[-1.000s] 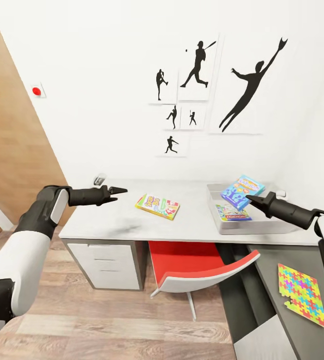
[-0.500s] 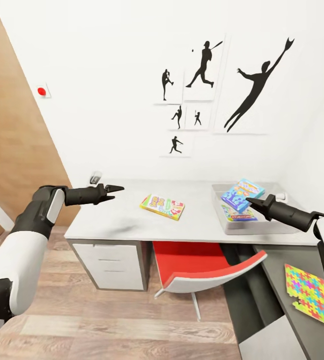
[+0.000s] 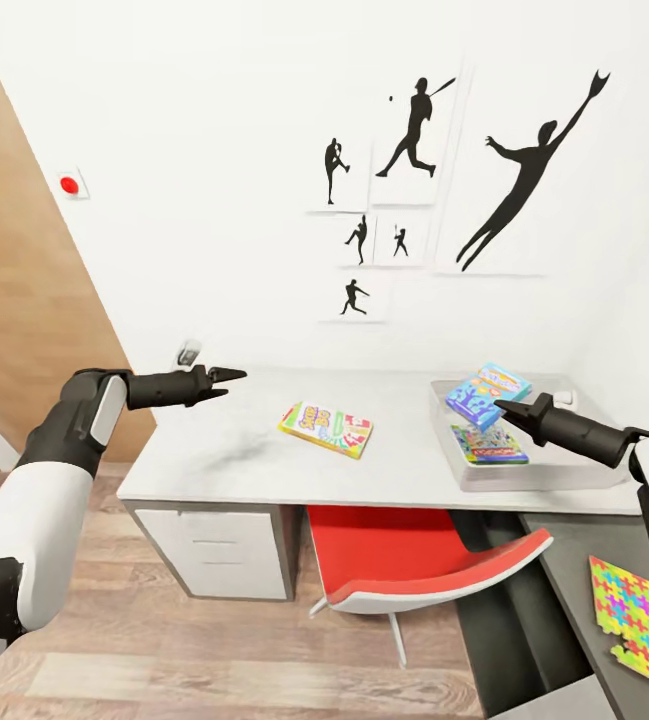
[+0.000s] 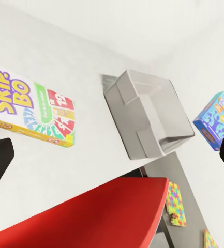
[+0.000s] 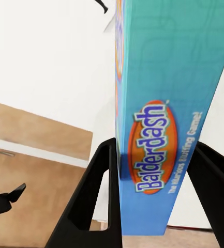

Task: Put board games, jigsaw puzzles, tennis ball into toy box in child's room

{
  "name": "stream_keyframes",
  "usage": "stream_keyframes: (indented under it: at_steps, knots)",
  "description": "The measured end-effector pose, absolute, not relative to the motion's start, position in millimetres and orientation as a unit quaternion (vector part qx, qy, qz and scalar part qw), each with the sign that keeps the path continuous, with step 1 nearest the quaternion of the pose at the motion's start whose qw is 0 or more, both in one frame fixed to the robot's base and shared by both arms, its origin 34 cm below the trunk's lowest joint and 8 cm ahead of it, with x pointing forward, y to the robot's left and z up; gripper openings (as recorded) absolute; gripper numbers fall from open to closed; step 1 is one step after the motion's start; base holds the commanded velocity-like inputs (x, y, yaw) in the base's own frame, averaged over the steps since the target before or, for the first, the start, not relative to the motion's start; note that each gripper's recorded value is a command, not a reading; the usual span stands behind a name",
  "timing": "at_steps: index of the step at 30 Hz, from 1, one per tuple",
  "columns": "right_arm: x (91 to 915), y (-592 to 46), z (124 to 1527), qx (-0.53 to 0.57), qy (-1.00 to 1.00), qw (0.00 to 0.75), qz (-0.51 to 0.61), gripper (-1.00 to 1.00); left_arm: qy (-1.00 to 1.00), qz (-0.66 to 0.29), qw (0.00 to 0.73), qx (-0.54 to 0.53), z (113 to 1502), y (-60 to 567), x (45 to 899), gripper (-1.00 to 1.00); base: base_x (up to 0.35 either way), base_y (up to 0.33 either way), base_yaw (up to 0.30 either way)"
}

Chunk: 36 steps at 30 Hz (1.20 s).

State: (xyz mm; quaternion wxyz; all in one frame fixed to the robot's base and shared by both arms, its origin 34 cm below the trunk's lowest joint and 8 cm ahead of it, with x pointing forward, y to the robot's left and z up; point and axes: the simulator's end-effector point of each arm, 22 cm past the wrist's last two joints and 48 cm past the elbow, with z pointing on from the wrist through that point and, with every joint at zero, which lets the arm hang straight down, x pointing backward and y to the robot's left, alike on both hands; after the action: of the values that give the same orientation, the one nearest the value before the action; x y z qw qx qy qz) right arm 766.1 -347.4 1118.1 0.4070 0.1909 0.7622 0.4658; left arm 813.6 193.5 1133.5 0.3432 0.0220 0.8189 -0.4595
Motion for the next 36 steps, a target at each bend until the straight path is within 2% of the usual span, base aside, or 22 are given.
stream_keyframes:
  at_steps: [6,17,22,36]
  knots:
    - [765.7,-350.6,1114.5,0.195,0.764,0.404,0.464,-1.00,0.818,-0.459,0.346,0.024,1136.3,194.1,813.8,1.00,0.008,0.000,-0.063]
    - [764.4,-353.5,1096.6,0.210,0.769,0.388,0.462,-1.00,0.819,-0.455,0.349,0.023,1136.5,200.3,814.6,1.00,-0.023,0.034,-0.262]
    - [751.4,-353.2,1052.5,0.241,0.780,0.349,0.459,-1.00,0.819,-0.454,0.350,0.023,1137.6,201.5,814.5,1.00,-0.004,0.006,-0.268]
    - [747.4,-349.3,1058.1,0.237,0.761,0.350,0.492,-1.00,0.819,-0.453,0.350,0.022,1135.9,202.8,815.1,1.00,0.000,0.042,-0.073]
